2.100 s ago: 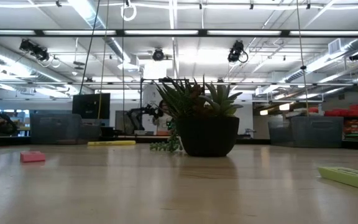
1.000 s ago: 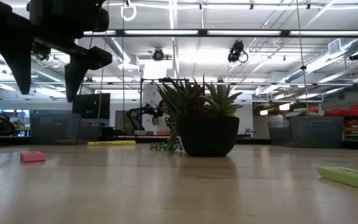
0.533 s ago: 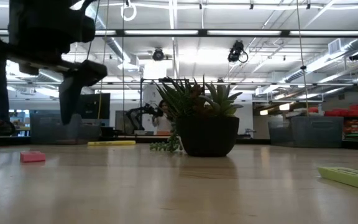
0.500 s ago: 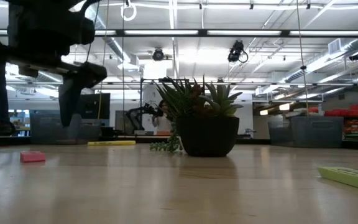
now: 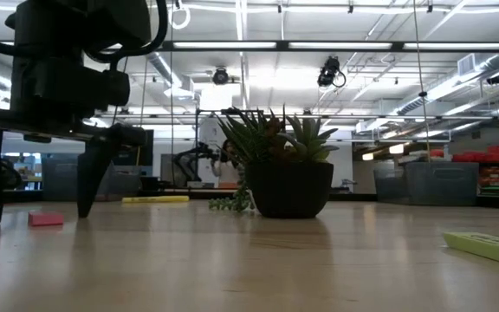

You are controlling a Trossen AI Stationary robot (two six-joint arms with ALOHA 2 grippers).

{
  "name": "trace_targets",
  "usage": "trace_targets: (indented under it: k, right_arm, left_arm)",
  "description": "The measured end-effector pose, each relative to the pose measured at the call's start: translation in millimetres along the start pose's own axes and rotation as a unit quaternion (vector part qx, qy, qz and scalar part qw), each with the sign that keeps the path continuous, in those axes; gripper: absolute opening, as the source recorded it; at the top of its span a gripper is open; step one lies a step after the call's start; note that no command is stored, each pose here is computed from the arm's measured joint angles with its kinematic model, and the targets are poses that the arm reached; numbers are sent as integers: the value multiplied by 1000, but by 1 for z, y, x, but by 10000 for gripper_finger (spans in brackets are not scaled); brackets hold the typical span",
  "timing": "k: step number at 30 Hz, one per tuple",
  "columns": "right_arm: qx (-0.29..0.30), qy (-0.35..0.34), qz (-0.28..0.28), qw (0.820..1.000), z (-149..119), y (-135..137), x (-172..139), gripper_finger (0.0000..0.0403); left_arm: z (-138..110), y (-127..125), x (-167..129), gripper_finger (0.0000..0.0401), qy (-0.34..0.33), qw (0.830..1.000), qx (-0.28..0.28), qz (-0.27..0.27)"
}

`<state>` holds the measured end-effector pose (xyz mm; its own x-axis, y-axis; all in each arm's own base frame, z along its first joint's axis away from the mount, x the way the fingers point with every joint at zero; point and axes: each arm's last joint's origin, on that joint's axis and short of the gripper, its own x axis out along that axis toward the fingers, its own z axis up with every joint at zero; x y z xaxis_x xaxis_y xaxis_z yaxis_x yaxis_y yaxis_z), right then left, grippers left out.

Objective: Sort crayons/erasers/pens/pencils in bins
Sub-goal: Put the pink eraser into the top right black bin

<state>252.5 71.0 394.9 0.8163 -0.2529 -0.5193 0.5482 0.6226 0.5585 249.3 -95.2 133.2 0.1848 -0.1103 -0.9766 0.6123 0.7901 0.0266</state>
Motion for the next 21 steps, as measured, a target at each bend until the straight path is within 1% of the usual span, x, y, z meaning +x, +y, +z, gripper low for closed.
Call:
trace_targets:
  k: [3, 6, 15, 21]
  right_arm:
    - [4, 0, 0, 1000, 0, 0, 0, 129]
    - [5, 0, 0, 1000, 0, 0, 0, 129]
    - [4, 0, 0, 1000, 0, 0, 0, 129]
    - [3, 0, -1, 1000, 0, 0, 0, 129]
  left_arm:
    - [0, 1, 1, 313, -2, 1000, -1, 1]
    - [1, 1, 1, 299, -5, 1000, -1, 2]
    - [3, 2, 2, 206, -15, 1000, 0, 5]
    - [4, 2, 2, 164, -22, 1000, 0, -1]
